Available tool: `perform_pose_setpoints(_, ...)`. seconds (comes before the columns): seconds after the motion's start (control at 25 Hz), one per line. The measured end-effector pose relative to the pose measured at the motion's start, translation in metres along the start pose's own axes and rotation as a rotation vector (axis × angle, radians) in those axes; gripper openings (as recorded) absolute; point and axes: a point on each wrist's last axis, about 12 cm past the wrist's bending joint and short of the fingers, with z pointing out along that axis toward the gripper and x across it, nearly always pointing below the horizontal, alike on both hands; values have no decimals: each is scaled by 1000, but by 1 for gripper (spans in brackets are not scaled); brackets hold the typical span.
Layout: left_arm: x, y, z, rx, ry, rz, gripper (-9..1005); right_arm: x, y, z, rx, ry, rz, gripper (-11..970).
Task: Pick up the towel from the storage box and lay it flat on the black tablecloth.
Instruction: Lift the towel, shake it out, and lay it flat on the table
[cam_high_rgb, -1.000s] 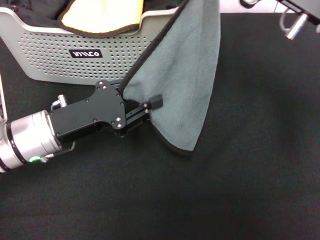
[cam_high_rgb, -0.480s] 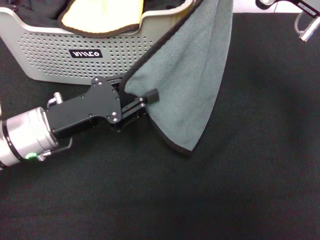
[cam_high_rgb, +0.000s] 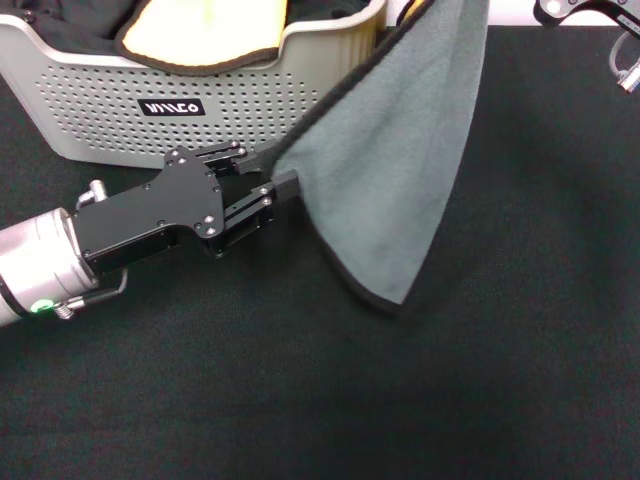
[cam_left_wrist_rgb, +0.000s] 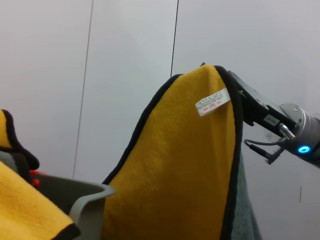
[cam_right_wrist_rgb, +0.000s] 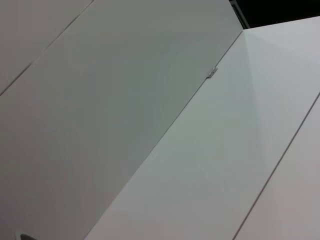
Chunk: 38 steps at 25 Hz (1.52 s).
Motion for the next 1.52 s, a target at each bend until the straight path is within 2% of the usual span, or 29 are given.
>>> perform_pose_setpoints(0.52, 2, 1, -1, -20, 6, -6, 375, -2, 1, 0, -5, -15, 0, 38)
perform_pose_setpoints(0.88, 3, 7, 0, -48, 34, -39, 375, -4, 3, 4, -16, -32, 0, 39)
perform_pose_setpoints(1.52, 5, 5, 10, -8, 61, -50, 378, -5, 4, 5, -21, -37, 2, 42)
